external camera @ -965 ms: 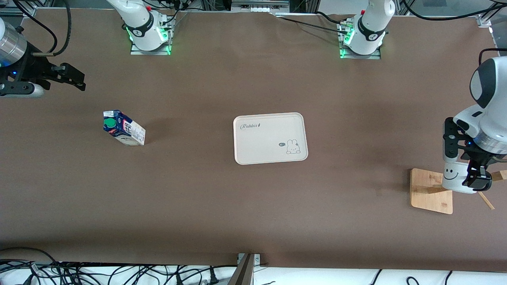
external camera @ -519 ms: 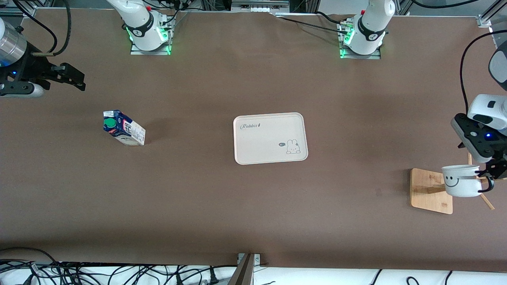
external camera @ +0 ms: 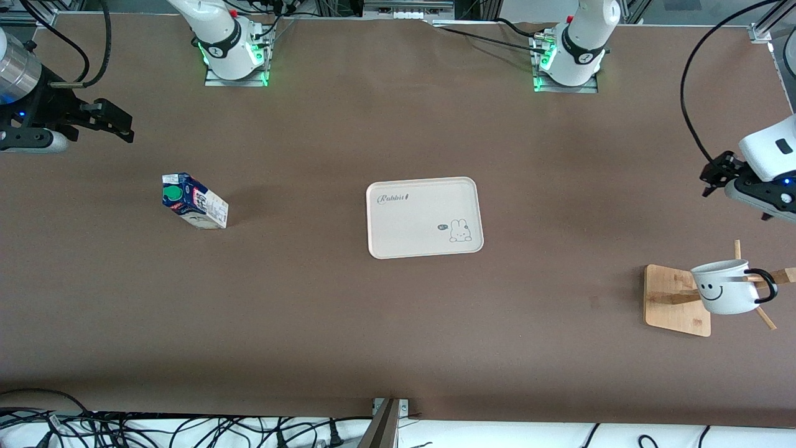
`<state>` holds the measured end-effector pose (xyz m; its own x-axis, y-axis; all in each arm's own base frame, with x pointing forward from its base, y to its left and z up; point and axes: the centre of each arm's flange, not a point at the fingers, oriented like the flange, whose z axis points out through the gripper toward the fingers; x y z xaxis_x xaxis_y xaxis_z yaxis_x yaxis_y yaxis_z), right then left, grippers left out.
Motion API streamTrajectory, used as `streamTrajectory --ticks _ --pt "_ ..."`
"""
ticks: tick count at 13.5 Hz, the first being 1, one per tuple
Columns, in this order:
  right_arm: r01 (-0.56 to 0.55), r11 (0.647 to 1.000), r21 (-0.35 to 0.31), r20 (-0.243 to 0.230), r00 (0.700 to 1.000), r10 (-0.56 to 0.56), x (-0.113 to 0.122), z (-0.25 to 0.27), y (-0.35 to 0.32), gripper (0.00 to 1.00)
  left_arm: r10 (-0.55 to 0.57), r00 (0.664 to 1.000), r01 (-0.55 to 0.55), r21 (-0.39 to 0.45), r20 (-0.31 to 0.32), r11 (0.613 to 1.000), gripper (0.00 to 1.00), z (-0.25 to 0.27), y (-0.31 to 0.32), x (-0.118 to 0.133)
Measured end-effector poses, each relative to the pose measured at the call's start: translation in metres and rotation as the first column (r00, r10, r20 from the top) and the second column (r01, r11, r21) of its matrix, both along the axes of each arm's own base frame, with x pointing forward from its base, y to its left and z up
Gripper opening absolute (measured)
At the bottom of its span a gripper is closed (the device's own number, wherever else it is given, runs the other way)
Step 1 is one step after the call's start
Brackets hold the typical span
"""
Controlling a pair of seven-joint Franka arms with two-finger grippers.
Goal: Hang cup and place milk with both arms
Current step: 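Open the left gripper and withdraw it up from the hung mug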
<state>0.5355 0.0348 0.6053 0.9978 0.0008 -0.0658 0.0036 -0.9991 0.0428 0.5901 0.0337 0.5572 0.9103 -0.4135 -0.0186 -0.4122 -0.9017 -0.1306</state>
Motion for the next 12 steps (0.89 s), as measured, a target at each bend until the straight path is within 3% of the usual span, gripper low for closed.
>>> streamTrajectory --ticks 3,5,9,12 --pt "0.000 1.000 -0.002 0.000 1.000 0.000 0.000 0.000 0.000 1.00 0.239 0.971 -0.240 -0.082 -0.032 0.967 1.00 -0.002 -0.018 -0.024" --pt "0.000 1.000 -0.005 0.003 1.000 0.000 0.000 0.001 -0.001 1.00 0.332 0.941 -0.338 -0.126 -0.061 0.933 1.00 -0.008 -0.027 -0.036" --pt "0.024 1.000 0.001 -0.002 1.000 -0.024 0.003 -0.002 -0.016 1.00 0.449 0.882 -0.468 -0.160 -0.144 0.869 1.00 -0.035 -0.035 -0.044" --pt "0.042 0.999 0.004 -0.008 0.999 -0.042 0.006 -0.005 -0.030 1.00 0.485 0.856 -0.510 -0.138 -0.178 0.849 1.00 -0.045 -0.047 -0.047"
